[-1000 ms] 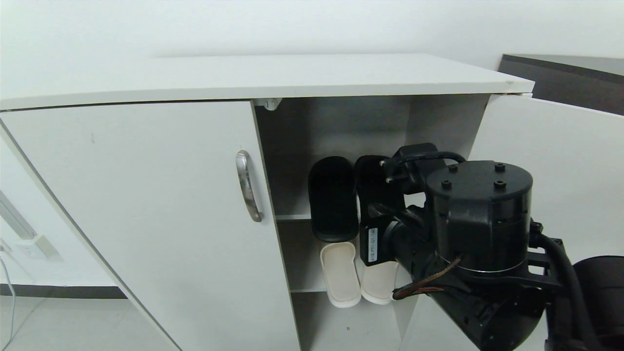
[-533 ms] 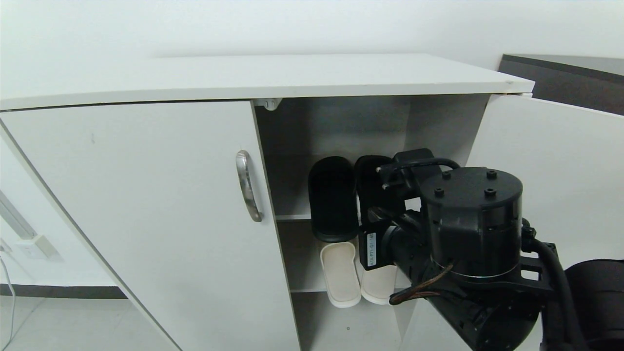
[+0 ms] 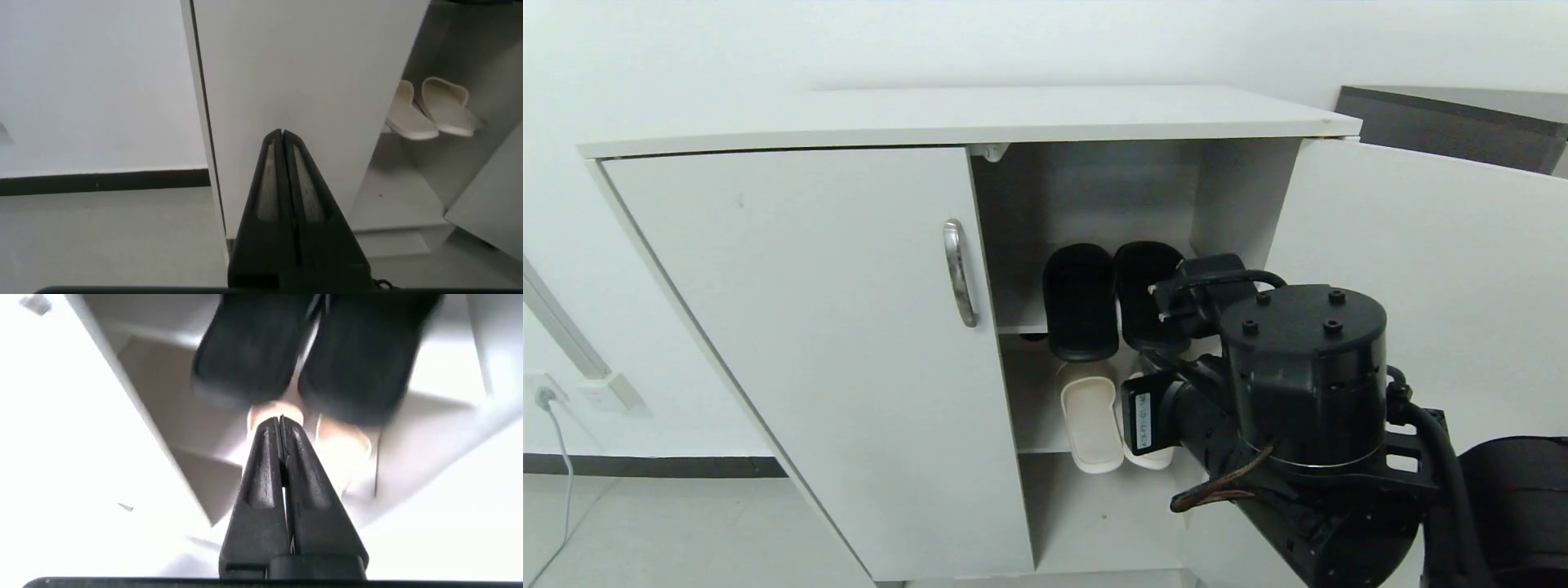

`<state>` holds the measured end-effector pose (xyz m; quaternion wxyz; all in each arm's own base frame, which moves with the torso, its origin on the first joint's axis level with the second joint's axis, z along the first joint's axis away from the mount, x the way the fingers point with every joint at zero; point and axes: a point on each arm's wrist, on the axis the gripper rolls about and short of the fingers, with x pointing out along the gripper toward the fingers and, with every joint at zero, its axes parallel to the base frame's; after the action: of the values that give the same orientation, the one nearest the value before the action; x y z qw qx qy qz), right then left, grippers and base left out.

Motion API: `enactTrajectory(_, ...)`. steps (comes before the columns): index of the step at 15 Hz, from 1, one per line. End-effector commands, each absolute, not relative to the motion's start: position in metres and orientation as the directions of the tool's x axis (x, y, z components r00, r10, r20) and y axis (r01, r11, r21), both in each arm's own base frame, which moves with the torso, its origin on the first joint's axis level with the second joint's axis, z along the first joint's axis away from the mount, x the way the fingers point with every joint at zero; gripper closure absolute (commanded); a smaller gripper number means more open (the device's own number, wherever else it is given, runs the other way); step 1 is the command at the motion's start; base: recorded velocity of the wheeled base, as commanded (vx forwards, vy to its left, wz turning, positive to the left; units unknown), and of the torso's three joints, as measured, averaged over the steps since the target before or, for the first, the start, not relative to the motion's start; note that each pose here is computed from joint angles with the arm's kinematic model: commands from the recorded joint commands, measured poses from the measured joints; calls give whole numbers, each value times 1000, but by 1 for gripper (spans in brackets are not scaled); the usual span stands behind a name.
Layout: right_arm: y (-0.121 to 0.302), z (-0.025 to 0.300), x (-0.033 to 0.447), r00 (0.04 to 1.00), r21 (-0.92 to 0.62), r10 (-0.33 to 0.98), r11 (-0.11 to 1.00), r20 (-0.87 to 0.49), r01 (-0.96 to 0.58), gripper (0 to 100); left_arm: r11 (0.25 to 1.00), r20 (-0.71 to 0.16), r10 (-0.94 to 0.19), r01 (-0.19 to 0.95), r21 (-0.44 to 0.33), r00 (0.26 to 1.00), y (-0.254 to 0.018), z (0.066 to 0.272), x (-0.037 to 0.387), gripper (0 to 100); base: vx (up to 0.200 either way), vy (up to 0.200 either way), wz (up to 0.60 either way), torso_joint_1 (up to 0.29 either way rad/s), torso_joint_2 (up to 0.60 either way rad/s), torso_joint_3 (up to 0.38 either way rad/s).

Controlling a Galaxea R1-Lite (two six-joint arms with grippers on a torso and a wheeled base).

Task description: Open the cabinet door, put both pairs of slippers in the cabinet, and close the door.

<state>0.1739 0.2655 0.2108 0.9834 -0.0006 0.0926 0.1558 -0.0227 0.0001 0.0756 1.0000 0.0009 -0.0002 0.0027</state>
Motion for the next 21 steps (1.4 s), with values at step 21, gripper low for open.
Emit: enactTrajectory(21, 228, 199, 196, 871, 19, 422, 902, -250, -432, 100, 1000, 3, 8, -8, 0, 1000, 0, 76, -23, 100, -114, 0, 0, 1, 1, 1)
